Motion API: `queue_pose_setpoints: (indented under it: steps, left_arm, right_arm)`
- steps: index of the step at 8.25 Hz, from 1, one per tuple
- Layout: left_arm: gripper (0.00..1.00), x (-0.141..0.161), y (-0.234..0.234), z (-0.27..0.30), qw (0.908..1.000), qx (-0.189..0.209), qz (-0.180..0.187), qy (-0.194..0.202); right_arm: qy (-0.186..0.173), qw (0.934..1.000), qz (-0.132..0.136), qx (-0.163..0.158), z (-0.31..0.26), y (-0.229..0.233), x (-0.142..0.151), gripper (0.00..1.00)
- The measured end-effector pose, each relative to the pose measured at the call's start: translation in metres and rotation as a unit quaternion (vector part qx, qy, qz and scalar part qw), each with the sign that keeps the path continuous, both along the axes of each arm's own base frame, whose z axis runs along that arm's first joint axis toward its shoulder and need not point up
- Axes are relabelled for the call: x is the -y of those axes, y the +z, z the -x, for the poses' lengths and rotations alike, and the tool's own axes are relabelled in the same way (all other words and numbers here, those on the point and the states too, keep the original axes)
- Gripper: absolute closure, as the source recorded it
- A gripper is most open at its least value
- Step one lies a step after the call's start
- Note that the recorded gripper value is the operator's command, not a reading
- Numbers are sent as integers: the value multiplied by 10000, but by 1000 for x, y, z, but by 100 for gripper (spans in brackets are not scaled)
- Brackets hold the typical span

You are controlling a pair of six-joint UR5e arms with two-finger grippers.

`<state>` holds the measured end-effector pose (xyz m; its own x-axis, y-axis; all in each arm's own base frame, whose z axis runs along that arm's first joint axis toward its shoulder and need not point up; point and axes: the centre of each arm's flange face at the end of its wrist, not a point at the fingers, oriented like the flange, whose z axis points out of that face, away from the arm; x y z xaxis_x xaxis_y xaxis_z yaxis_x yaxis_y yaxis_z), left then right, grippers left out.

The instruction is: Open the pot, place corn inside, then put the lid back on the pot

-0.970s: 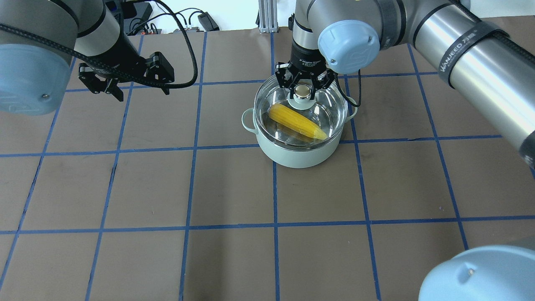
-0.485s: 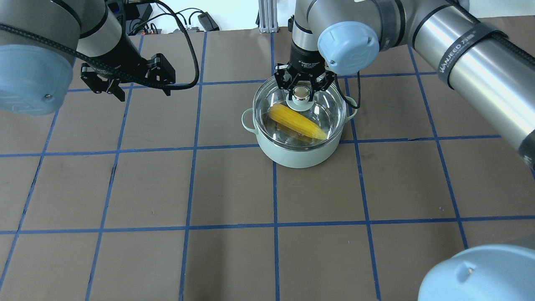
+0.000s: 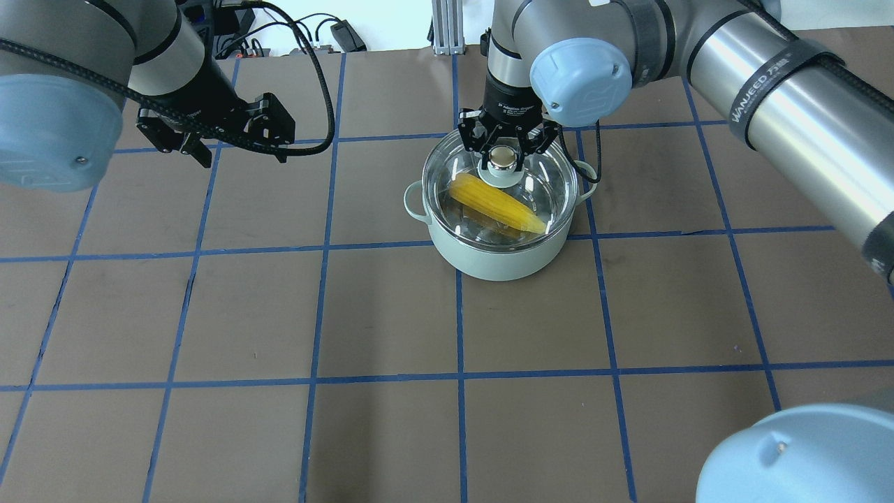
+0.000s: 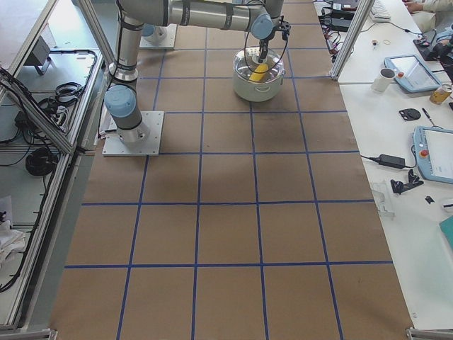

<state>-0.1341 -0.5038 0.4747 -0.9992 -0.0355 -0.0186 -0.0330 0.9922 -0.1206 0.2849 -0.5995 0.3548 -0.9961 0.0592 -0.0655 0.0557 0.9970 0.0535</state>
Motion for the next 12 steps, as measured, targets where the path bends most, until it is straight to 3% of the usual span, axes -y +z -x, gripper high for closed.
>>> queue_pose_setpoints:
  steps: [3, 4, 5, 6, 9, 12]
  left_arm:
    - [0, 2, -4, 0, 9998, 42, -50, -185]
    - [0, 3, -6, -1, 9998, 62, -66, -185]
    - [0, 4, -7, -1, 9998, 56, -67, -183]
    - [0, 4, -6, -1, 9998, 49, -64, -183]
    - [0, 4, -7, -1, 9998, 52, -69, -182]
    - [0, 4, -7, -1, 9998, 68, -66, -197]
  right_arm:
    - [14, 10000, -18, -14, 0, -3, -1, 83]
    - [-3, 10000, -24, -12, 0, -4, -1, 71]
    - [-22, 10000, -26, -9, 0, -4, -1, 42]
    - [-47, 10000, -27, -8, 0, -4, -1, 30]
    - [-77, 10000, -20, -44, 1, -4, -1, 10]
    - [-143, 9998, 115, 27, 0, 5, -1, 0]
